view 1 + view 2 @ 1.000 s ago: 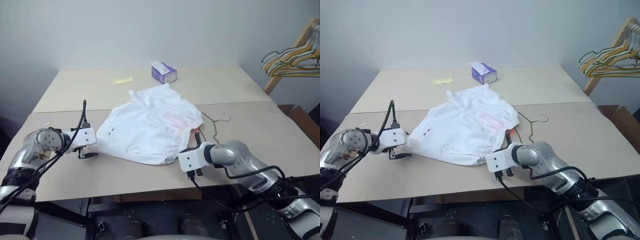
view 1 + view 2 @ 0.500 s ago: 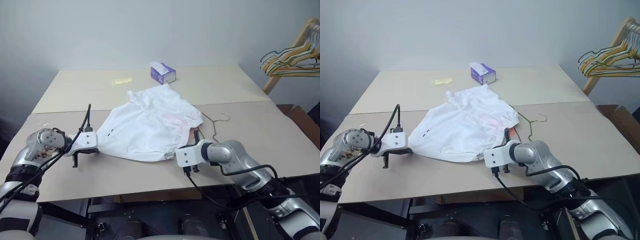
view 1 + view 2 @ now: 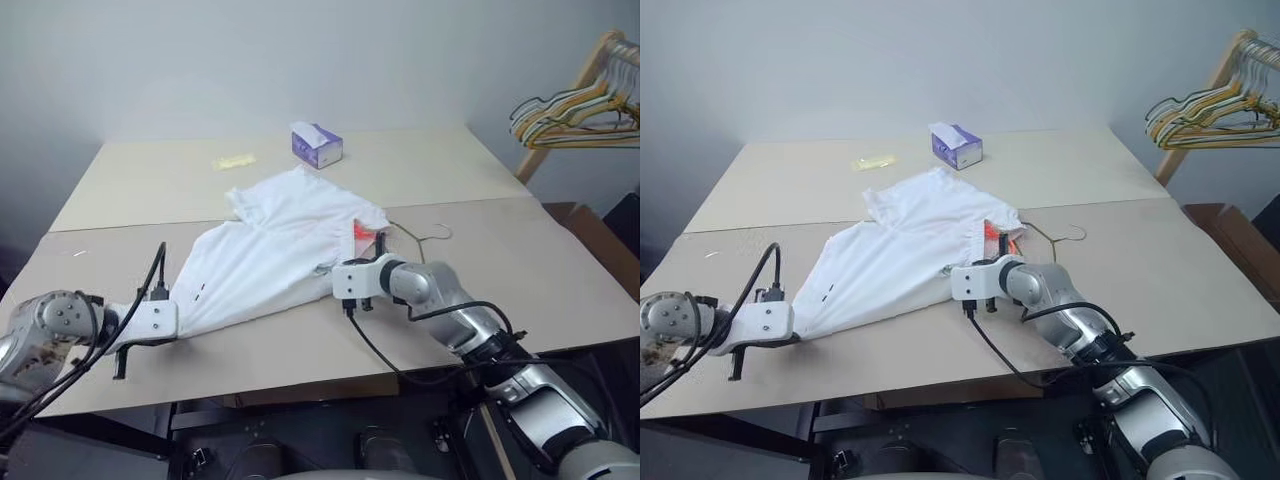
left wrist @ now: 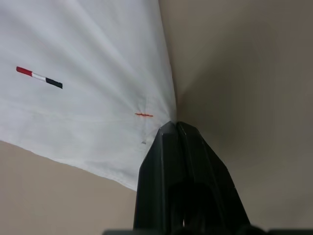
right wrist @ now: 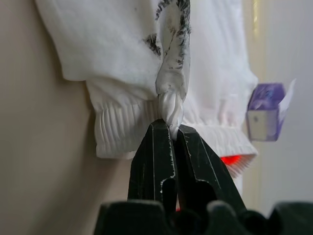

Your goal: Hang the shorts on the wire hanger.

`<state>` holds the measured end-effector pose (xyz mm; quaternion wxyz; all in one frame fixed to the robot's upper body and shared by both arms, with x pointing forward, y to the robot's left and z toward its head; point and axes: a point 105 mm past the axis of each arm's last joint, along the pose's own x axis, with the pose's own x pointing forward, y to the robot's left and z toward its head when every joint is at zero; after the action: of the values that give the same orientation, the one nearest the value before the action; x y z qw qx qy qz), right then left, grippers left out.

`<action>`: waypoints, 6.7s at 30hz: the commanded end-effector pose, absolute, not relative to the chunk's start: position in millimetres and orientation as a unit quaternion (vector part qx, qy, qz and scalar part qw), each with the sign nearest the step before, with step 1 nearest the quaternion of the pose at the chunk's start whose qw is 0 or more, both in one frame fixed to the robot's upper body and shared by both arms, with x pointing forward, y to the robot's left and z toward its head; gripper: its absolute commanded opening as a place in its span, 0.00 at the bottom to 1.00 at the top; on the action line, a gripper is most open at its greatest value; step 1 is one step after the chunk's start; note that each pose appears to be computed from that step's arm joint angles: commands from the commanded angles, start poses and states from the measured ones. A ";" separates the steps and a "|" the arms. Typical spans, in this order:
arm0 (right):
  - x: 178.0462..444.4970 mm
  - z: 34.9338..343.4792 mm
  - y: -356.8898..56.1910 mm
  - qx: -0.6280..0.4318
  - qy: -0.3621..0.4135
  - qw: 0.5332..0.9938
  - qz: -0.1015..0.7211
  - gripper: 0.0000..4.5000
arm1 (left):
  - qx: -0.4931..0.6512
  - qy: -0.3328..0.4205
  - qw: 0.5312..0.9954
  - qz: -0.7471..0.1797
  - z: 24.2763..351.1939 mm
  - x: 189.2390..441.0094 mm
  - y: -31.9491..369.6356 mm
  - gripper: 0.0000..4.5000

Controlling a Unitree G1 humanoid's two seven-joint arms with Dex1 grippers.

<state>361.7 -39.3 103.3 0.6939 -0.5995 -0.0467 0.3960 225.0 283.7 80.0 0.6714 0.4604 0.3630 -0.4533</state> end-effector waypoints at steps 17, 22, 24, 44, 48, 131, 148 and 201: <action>301.9 108.8 -89.9 -0.635 -0.054 0.565 0.525 0.00 | 0.464 0.357 0.655 -0.479 106.2 186.0 247.8 0.01; 294.4 93.0 -97.4 -0.638 -0.019 0.547 0.542 0.00 | 0.467 0.342 0.634 -0.513 104.2 187.0 242.2 0.01; 292.7 89.8 -98.4 -0.644 -0.020 0.536 0.546 0.00 | 0.460 0.334 0.635 -0.524 103.5 187.2 238.5 0.01; 305.9 153.0 -135.5 -0.474 0.040 0.733 0.485 1.00 | 0.440 0.199 0.736 -0.475 147.6 223.4 261.8 1.00; 358.1 161.5 -157.3 -0.339 0.124 0.870 0.336 1.00 | 0.391 0.116 0.804 -0.433 153.3 257.7 240.1 1.00; 317.7 210.1 -39.0 -0.286 -0.196 0.874 0.342 0.00 | -0.363 -0.047 0.840 -0.401 254.4 349.2 111.2 0.44; 318.0 213.1 -35.6 -0.342 -0.230 0.852 0.322 0.44 | -0.278 -0.074 0.862 -0.418 249.0 340.1 103.6 0.00; 290.8 216.0 -39.4 0.074 0.150 0.706 0.688 0.25 | -0.180 -0.198 0.717 -0.644 285.5 285.1 158.1 0.00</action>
<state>291.5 -41.5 203.1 0.7088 0.0775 0.1688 0.6805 289.3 160.4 279.2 0.7202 -0.2004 -0.1809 -0.6390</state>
